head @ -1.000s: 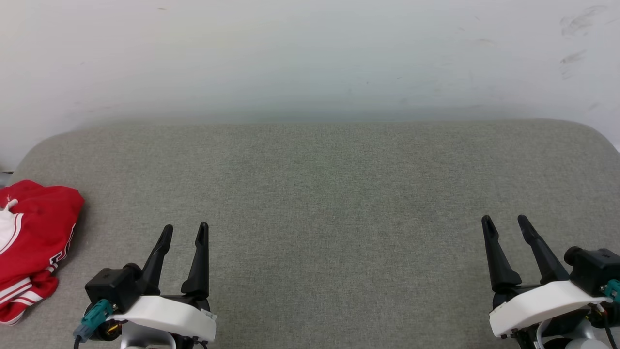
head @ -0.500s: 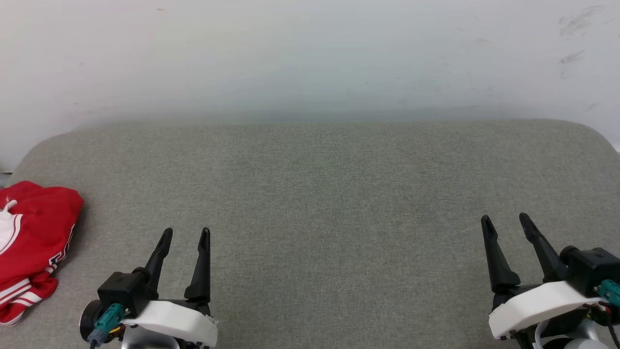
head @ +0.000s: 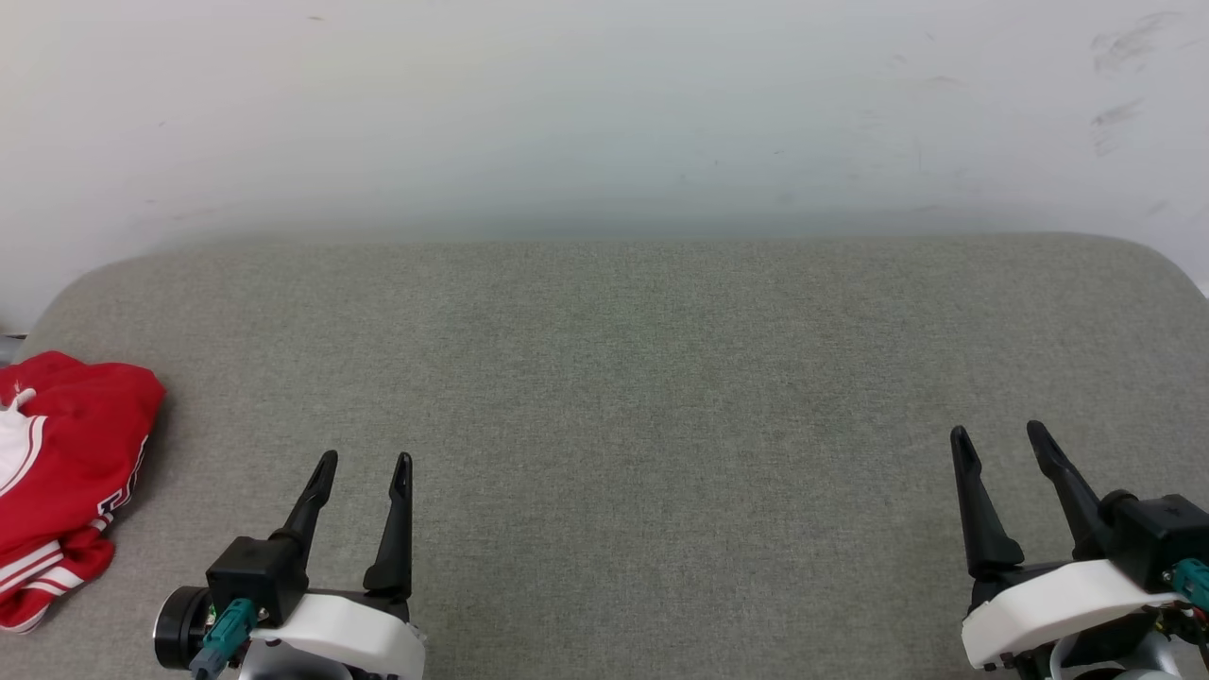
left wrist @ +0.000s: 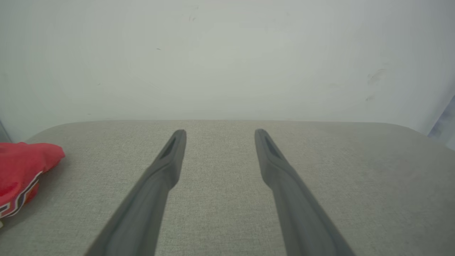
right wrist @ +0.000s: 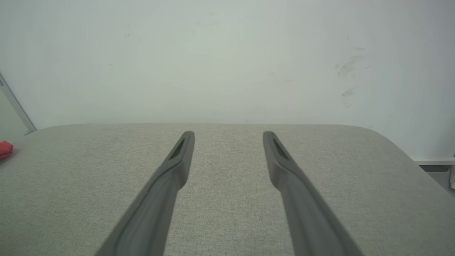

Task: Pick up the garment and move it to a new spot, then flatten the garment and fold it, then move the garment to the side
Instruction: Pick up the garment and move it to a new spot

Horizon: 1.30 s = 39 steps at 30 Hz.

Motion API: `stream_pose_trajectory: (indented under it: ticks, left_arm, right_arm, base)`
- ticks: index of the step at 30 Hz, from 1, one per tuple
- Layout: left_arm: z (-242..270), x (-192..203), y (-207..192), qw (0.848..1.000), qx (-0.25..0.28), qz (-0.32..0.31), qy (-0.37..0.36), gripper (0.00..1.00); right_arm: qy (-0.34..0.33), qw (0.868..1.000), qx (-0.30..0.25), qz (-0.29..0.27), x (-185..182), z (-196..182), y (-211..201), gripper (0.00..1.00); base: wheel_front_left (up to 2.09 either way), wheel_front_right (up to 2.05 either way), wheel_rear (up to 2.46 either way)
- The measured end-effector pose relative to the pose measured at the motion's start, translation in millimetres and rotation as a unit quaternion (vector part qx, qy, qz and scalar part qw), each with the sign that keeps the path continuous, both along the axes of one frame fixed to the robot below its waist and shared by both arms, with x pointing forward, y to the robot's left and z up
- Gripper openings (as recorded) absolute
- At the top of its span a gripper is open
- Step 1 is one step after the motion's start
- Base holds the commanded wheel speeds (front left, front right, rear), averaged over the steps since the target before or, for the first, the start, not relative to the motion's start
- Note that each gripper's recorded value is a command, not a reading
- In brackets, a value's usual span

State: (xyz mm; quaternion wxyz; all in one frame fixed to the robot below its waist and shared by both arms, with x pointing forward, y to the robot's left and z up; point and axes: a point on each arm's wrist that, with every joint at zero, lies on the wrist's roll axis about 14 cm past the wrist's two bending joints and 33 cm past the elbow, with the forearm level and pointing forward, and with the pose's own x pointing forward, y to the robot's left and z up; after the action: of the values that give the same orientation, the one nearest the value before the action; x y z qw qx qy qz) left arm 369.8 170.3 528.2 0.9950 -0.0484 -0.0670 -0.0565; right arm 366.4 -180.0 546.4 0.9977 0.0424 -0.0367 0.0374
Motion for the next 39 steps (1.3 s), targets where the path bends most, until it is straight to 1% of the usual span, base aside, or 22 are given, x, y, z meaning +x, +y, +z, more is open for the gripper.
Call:
stream_pose_trajectory:
  ticks: [11, 20, 25, 32, 33, 34, 39]
  left_arm:
    - [-5.9, -2.6, 4.2, 1.0, 0.023, 0.006, 0.003, 1.0]
    - [-4.6, -8.5, 21.1, 0.999, 0.009, 0.032, 0.002, 1.0]
    - [2.9, -14.5, 39.3, 0.998, 0.004, 0.059, -0.009, 1.0]
    - [5.6, -35.4, 79.6, 0.992, 0.001, 0.126, -0.014, 1.0]
    - [5.6, -35.4, 79.6, 0.992, 0.001, 0.126, -0.014, 1.0]
    - [6.3, -42.9, 91.3, 0.989, 0.002, 0.144, -0.014, 1.0]
    - [7.4, -64.3, 119.8, 0.981, 0.008, 0.192, -0.015, 1.0]
  right_arm:
    - [-0.014, 1.0, -0.022, 0.002, 1.8, 3.5, 2.6, 1.0]
    - [-0.019, 0.999, -0.017, 0.023, 8.9, 6.0, 16.8, 1.0]
    - [-0.026, 0.998, -0.016, 0.052, 15.6, 10.2, 36.5, 1.0]
    - [-0.024, 0.993, -0.024, 0.114, 24.9, 11.2, 79.8, 1.0]
    - [-0.024, 0.993, -0.024, 0.114, 24.9, 11.2, 79.8, 1.0]
    - [-0.024, 0.991, -0.025, 0.132, 27.0, 11.4, 93.3, 1.0]
    - [-0.025, 0.983, -0.028, 0.182, 30.8, 11.8, 128.7, 1.0]
  base:
    - [0.0, 0.0, 0.0]
    - [0.0, 0.0, 0.0]
    - [0.0, 0.0, 0.0]
    - [0.0, 0.0, 0.0]
    - [0.0, 0.0, 0.0]
    - [0.0, 0.0, 0.0]
    - [0.0, 0.0, 0.0]
